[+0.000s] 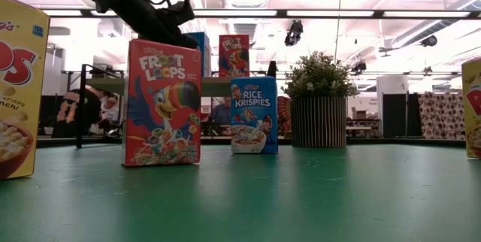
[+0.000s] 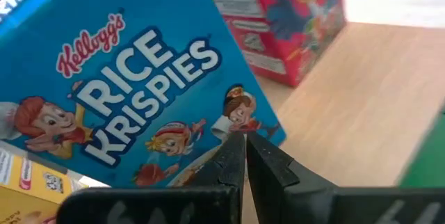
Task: Stack cereal on shelf
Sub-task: Put the bottom blue cereal box on the shelf aligned with the other blue cereal box
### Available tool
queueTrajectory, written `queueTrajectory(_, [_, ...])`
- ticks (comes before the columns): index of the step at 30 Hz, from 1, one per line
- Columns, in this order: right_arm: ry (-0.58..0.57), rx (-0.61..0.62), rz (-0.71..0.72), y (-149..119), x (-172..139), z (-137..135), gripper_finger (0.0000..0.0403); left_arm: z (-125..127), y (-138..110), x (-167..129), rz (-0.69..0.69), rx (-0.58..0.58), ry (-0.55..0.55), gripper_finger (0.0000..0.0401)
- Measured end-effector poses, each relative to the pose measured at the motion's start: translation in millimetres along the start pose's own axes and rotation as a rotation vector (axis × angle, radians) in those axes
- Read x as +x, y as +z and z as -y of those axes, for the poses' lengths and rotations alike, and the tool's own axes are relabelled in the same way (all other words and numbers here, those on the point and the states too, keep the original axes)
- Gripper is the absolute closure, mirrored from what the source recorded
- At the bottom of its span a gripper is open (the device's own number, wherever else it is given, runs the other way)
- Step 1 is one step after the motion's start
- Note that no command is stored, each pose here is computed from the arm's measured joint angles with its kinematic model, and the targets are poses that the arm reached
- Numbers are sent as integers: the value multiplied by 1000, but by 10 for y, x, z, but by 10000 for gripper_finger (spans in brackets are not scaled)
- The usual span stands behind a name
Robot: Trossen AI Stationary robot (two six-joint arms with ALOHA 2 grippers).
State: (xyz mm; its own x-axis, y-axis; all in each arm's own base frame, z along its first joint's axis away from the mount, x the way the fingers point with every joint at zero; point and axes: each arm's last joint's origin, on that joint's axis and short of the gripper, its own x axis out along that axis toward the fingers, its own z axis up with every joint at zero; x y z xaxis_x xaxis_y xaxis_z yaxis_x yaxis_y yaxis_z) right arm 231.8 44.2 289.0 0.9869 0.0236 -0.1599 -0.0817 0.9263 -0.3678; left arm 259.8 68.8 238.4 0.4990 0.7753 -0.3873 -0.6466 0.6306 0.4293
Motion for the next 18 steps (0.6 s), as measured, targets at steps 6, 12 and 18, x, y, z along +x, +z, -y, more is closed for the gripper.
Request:
queueTrajectory(6, [0, 0, 0, 0, 0, 0, 390, -16, -12, 62, -8, -8, 16, 401])
queueTrajectory(12, [0, 0, 0, 0, 0, 0, 390, -12, -9, 66, -5, -11, 15, 401])
queueTrajectory(18, [0, 0, 0, 0, 0, 1, 390, -14, 18, 43, 17, -26, 7, 401])
